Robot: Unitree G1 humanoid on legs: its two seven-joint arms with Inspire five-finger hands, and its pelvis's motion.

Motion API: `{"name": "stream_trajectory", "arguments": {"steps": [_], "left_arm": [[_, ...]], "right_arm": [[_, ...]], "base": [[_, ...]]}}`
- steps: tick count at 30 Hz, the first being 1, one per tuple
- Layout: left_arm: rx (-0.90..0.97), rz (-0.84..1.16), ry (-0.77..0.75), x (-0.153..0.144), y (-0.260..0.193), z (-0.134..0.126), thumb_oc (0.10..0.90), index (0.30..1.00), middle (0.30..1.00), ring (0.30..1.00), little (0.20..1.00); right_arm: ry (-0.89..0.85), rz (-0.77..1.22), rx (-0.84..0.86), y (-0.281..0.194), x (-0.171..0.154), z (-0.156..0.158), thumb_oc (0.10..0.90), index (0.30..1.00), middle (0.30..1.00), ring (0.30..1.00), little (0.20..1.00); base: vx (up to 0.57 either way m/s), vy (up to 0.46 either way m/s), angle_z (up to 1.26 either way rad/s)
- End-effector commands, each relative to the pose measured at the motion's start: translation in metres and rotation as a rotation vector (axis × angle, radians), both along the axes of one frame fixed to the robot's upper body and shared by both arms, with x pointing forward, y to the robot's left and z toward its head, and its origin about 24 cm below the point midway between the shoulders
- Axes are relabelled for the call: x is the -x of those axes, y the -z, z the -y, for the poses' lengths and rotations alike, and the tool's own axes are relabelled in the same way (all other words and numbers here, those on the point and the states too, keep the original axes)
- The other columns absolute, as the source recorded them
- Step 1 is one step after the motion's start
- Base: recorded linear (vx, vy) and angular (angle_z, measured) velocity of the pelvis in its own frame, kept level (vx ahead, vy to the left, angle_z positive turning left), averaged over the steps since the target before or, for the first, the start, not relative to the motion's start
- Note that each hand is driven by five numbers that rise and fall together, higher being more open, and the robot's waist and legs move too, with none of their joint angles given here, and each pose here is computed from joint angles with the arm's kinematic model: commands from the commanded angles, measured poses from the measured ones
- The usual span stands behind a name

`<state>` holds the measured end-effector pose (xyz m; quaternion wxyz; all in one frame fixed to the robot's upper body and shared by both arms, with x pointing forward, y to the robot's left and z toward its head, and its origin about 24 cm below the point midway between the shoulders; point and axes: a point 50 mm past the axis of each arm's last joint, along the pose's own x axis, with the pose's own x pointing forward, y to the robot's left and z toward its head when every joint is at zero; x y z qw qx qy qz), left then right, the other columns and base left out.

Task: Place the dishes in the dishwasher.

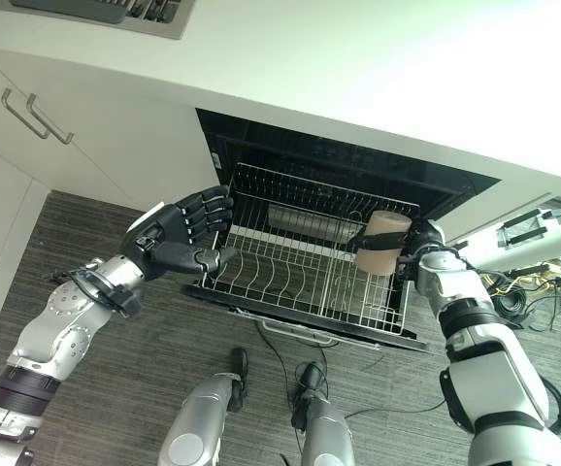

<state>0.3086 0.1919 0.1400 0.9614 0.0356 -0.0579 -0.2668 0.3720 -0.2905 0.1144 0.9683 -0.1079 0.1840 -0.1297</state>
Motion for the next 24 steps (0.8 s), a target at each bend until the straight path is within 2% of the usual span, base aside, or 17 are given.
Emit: {"name": "stream_trajectory", "arguments": {"steps": [1,7,8,9,10,14,24], "left_arm": [[0.103,0.232,0.142,0.006,-0.047,0.023,0.8,0.9,0.9,0.9,0.9],[0.123,0.239,0.155,0.006,-0.049,0.028,0.8,0.9,0.9,0.9,0.9],[0.128,0.242,0.158,0.005,-0.049,0.03,0.8,0.9,0.9,0.9,0.9],[0.131,0.243,0.159,0.005,-0.049,0.03,0.8,0.9,0.9,0.9,0.9],[0.136,0.247,0.163,0.004,-0.05,0.033,0.8,0.9,0.9,0.9,0.9],[0.137,0.259,0.161,0.004,-0.052,0.036,0.8,0.9,0.9,0.9,0.9],[0.121,0.265,0.153,0.01,-0.05,0.031,0.8,0.9,0.9,0.9,0.9]], "right_arm": [[0.008,0.113,0.069,-0.047,-0.004,0.021,0.4,0.3,0.3,0.3,0.3],[-0.014,0.033,0.087,-0.039,-0.006,0.019,0.4,0.3,0.3,0.3,0.3],[-0.015,0.016,0.083,-0.037,-0.006,0.018,0.419,0.328,0.328,0.328,0.328],[-0.014,-0.006,0.057,-0.034,-0.006,0.017,0.5,0.451,0.451,0.451,0.451],[-0.024,-0.034,0.024,-0.029,-0.007,0.013,0.8,0.9,0.9,0.9,0.9],[-0.049,-0.056,0.089,-0.028,-0.008,0.01,0.8,0.9,0.9,0.9,0.9],[-0.093,0.046,0.147,-0.056,-0.011,0.004,0.8,0.9,0.9,0.9,0.9]], "base": [[0.0,0.047,0.01],[0.0,0.038,0.0],[-0.01,0.037,-0.01],[-0.03,0.051,-0.03],[-0.01,0.051,-0.06],[-0.01,0.045,-0.04],[0.0,0.004,0.0]]}}
